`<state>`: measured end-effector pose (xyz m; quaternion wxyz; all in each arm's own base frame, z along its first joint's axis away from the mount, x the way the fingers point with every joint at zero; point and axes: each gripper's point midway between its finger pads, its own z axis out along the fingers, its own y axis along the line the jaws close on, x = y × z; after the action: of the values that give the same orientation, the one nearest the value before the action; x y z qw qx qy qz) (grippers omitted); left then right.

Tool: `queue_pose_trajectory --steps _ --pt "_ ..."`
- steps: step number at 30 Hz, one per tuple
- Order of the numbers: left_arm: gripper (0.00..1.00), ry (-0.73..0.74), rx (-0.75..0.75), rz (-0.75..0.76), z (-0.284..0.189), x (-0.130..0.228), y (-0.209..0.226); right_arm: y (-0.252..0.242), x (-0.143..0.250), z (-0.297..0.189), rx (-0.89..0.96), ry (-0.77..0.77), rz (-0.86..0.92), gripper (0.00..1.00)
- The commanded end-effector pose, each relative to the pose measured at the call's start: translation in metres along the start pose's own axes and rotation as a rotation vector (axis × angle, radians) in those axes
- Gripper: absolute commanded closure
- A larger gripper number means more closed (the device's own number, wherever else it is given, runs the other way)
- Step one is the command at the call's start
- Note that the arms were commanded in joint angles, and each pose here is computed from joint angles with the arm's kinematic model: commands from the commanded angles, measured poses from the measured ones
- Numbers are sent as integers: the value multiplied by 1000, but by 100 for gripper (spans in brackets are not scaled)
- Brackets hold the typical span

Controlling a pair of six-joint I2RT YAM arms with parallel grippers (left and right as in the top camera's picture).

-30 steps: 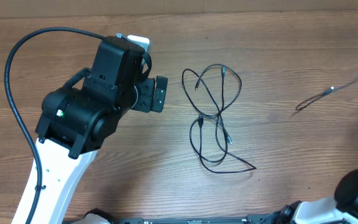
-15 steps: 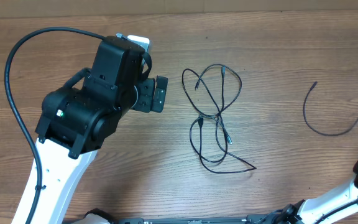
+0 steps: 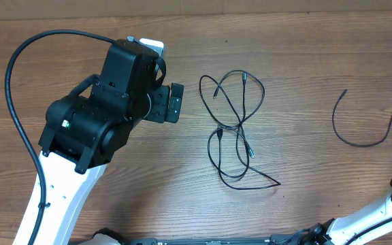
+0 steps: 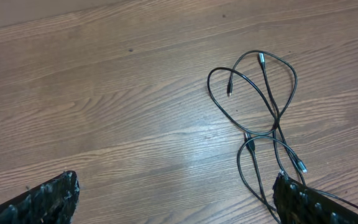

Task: Untangle cables
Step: 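Return the right gripper to the remaining cables and grasp another strand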

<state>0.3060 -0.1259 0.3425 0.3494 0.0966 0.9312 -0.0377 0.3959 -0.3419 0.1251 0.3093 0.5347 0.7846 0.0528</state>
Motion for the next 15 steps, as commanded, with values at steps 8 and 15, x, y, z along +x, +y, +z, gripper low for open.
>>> queue_pose_trajectory --steps 8,15 --pt "1 -3 -16 -10 2 -2 3 97 102 -7 -332 315 -310 2" --pt "0 -1 -16 -10 3 -2 3 146 202 -20 -407 496 -672 0"
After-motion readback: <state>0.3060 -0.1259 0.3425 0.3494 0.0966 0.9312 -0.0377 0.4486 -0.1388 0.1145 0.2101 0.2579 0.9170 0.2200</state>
